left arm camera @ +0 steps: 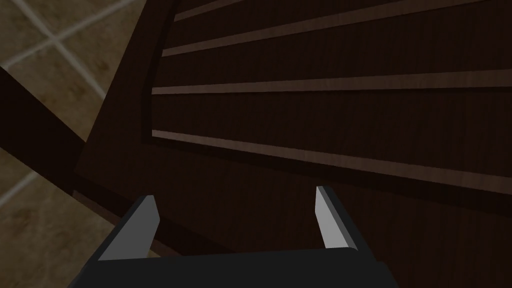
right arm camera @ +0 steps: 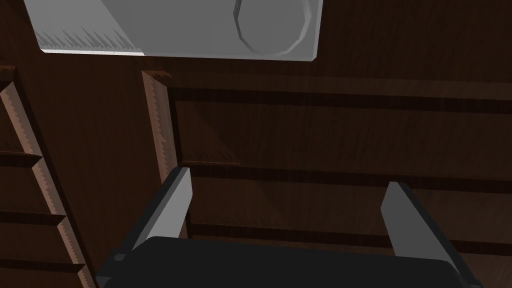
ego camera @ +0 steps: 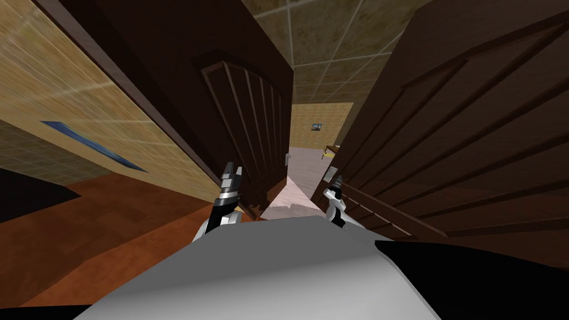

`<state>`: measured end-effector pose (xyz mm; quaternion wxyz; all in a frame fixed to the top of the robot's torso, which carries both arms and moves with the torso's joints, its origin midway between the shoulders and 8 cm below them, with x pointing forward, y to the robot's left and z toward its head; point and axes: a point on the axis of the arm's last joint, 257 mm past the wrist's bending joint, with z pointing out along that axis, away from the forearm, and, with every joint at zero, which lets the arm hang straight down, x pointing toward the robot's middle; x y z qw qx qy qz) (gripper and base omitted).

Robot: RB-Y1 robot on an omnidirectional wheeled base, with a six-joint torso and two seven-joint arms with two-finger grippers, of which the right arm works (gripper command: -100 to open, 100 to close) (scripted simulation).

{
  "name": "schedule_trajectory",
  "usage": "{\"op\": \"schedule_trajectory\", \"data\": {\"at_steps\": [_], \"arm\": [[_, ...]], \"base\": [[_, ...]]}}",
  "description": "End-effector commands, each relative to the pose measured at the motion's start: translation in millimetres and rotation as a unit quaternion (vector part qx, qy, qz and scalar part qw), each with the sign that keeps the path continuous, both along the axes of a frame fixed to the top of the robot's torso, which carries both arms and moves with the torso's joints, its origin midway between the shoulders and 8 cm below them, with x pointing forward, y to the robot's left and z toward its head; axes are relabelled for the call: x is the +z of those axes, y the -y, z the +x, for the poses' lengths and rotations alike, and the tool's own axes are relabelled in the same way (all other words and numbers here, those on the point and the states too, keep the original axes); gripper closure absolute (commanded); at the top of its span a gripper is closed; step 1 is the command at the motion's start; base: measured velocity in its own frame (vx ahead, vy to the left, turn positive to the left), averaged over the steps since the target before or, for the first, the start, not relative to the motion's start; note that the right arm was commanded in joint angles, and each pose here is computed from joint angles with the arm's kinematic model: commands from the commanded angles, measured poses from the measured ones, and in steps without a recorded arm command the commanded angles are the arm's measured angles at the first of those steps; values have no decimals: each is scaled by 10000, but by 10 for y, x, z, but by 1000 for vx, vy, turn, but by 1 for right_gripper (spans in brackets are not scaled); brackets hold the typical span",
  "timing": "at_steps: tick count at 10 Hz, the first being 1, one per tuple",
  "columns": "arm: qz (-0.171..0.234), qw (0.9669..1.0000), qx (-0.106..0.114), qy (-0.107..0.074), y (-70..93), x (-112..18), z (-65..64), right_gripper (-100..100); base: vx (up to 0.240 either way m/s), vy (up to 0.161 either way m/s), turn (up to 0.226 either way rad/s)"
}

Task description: Push the door open

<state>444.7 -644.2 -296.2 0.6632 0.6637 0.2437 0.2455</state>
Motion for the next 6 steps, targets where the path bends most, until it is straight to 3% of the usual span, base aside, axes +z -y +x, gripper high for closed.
{"op": "schedule_trajectory", "data": {"at_steps": [1,4,5,6], "arm": [[-4,10000,-15,-4,-4,1,0,-100],[-8,10000,-43,-10,-10,1,-4,-100],[-6,10000,-38,-9,-9,0,-3,-100],[-20,9999,-153,-1,15,8,-33,-100]], "base": [[9,196,-11],[18,201,-16],[14,85,-10],[23,-108,155]]}}
